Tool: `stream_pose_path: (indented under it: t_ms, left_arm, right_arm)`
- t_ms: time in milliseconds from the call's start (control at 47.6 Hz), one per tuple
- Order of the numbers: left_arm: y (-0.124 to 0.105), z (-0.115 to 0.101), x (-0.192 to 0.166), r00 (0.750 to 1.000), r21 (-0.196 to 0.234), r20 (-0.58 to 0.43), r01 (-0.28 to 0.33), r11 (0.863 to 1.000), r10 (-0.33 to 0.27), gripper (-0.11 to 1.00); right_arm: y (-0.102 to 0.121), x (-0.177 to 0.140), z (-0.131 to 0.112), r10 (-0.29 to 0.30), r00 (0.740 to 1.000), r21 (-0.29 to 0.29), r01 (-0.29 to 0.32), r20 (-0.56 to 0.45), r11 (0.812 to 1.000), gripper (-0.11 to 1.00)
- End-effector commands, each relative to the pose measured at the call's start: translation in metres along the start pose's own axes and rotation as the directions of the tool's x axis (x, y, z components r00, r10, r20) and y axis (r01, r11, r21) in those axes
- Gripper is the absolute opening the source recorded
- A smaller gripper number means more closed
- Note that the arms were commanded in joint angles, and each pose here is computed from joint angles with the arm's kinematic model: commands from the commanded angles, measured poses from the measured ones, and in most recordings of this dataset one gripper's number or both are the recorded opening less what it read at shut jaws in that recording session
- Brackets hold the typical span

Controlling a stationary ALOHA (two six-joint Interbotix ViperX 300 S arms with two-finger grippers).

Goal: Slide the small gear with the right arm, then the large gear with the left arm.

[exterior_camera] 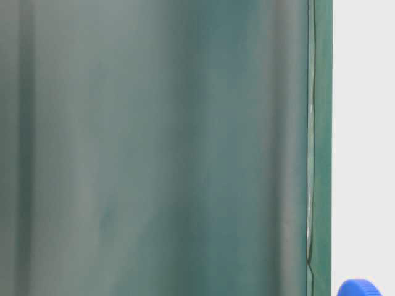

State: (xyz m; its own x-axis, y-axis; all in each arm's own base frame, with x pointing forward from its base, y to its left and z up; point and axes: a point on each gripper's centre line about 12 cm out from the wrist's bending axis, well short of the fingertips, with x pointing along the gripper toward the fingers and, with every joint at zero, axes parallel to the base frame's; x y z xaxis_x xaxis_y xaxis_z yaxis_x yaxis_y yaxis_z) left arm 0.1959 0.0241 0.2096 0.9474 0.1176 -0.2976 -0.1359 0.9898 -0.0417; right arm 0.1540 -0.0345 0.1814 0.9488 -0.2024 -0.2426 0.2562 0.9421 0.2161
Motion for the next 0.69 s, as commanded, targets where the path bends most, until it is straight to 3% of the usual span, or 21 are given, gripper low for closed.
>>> stream_pose_path:
  t_ms: [0,273,672]
  left_arm:
    - [-0.003,0.005,0.001,1.0,0.003,0.015,0.014,1.0,-0.014,0.0]
    - [-0.013,0.004,0.001,0.998,0.017,0.012,0.06,0.998,-0.061,0.0]
    - [-0.013,0.004,0.001,0.998,0.018,0.012,0.062,0.998,-0.062,0.0]
  right_arm:
    - [0.003,0.001,0.004,0.016,1.0,-0.006,-0.016,0.009,1.0,0.5]
    - [0.01,0.001,0.004,0.055,0.998,-0.016,-0.055,0.004,0.998,0.5]
    - [0.012,0.001,0.003,0.066,0.998,-0.017,-0.066,-0.002,0.998,0.5]
